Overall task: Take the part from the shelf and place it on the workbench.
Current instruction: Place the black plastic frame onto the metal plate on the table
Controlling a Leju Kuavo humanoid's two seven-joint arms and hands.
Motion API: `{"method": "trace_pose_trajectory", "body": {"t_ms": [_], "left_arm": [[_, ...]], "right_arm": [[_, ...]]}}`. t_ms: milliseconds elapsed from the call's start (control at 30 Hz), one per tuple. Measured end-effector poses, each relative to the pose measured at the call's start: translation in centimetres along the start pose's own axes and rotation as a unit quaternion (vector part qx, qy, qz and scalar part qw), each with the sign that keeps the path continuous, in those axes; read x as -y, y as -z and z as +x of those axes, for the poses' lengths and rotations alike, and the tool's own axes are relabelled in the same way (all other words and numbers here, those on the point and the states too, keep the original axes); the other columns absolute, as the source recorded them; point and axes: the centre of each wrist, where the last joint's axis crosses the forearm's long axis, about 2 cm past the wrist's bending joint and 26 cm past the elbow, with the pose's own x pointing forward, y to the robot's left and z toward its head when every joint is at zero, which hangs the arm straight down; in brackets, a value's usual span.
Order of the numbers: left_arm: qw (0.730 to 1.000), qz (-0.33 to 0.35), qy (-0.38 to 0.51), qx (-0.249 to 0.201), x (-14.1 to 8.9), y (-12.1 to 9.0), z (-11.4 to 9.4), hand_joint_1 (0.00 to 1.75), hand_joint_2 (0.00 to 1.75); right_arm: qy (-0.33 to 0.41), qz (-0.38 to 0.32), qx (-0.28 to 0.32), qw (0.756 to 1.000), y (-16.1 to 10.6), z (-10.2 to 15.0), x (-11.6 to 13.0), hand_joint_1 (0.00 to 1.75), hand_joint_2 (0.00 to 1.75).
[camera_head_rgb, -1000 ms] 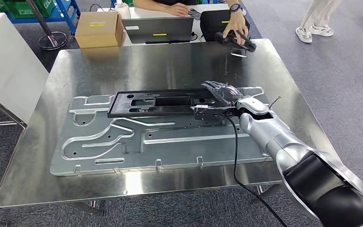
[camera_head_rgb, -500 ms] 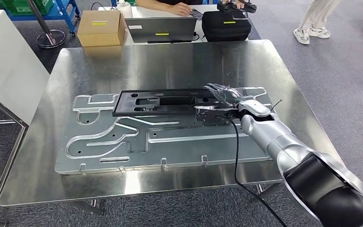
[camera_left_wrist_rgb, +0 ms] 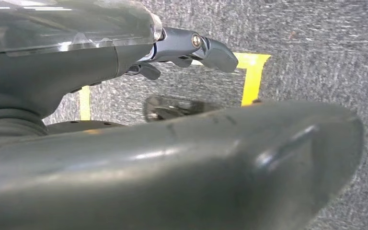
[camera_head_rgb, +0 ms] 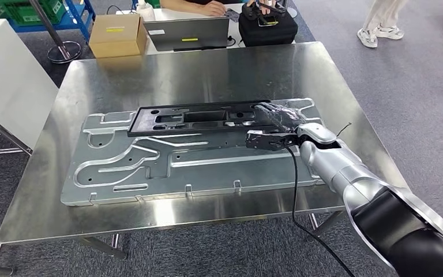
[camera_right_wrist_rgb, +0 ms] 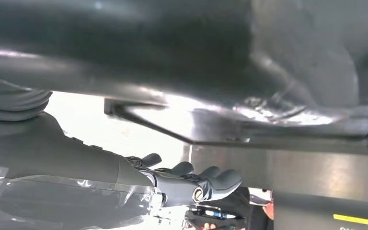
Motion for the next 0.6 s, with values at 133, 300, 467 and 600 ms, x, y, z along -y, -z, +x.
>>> {"method": "trace_pose_trajectory", "body": {"t_ms": [133, 300, 467, 600], "left_arm": [[1.0, -0.001, 0.0, 0.0, 0.0, 0.1, 0.1, 0.0, 0.0], [1.0, -0.002, -0.001, 0.0, 0.1, 0.1, 0.2, 0.0, 0.0], [1.0, -0.005, -0.002, 0.0, 0.3, 0.2, 0.4, 0.0, 0.0], [1.0, -0.005, -0.002, -0.002, 0.3, 0.2, 0.4, 0.0, 0.0]], "right_arm": [[-0.003, 0.001, -0.002, 1.0, -0.2, -0.3, 0.0, 0.0, 0.0], [-0.008, 0.003, -0.007, 1.0, -0.5, -0.9, 0.0, 0.0, 0.0], [-0.011, 0.008, -0.013, 1.0, -0.7, -1.3, -0.3, 0.0, 0.0], [-0.012, 0.011, -0.014, 1.0, -0.7, -1.3, -0.3, 0.0, 0.0]]}}
